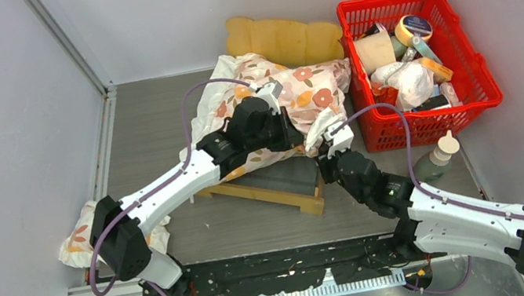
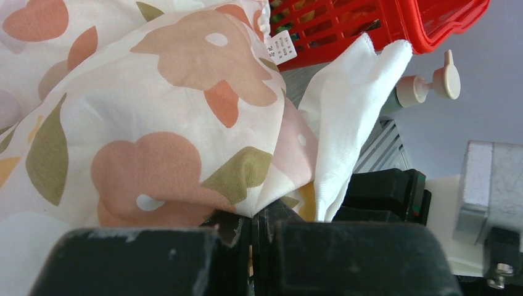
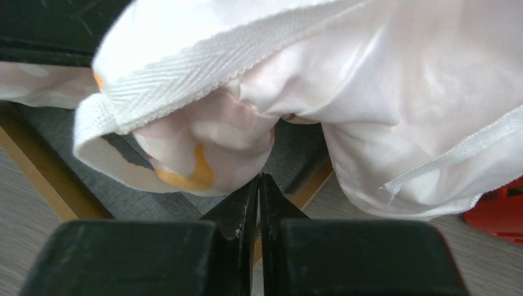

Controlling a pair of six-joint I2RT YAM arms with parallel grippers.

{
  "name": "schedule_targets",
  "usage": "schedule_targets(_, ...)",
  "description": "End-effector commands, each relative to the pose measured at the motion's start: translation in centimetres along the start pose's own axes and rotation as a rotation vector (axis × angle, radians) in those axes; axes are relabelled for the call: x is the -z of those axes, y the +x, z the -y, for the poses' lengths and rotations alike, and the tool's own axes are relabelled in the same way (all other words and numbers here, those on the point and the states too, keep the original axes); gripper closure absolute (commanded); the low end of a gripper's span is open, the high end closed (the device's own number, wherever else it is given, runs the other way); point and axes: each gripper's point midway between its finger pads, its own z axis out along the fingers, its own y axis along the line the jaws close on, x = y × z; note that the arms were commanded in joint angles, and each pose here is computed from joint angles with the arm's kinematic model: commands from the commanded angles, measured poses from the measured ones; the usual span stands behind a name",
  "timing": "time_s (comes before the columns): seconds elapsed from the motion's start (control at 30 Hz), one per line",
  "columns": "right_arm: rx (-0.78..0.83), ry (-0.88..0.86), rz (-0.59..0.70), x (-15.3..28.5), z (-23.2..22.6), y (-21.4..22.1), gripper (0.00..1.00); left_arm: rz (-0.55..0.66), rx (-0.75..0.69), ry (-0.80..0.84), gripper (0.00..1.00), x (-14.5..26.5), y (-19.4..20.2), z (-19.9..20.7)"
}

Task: Set up the pet bed
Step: Cross the ropes on the bed frame.

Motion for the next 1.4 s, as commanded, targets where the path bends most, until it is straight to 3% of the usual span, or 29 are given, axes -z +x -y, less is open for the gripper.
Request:
schedule_targets(0.0,-0.176,-0.011,0.097,1.1,-1.1,-4.2,0.94,0.117,-0.027,0.107,1.0,1.4,-4.1,3.5)
schedule_targets(0.13,-0.219,-0.05,0.109,1.7,-2.3,-4.8,0.95,0.116,-0.035,0.114,1.0,1.7,-4.2,3.7)
schedule_targets(0.3,-0.207,0.052,0.019,1.7,-1.7,-2.6,0.95,0.106,-0.038,0.122,1.0,1.9,-3.9,3.8)
schedule_targets(0.47,-0.28,0.142,-0.004,2.6,-2.2,-3.1,0.95,0.087,-0.047,0.138,1.0,1.9,-3.3,3.8)
schedule_targets(0.67,-0.215,0.257,-0.034,3.8,-3.1,-2.3,0.95,0.076,-0.056,0.165,1.0,1.9,-2.9,4.1)
schedule_targets(1.0,-0.203,0.465,-0.021,4.8,-1.3,-1.4,0.95,0.045,-0.064,0.179,1.0,1.3,-2.0,3.9)
schedule_targets(1.37,-0.191,0.542,0.05,5.5,-0.8,-4.3,0.95,0.053,-0.075,0.17,1.0,1.1,-2.2,3.7)
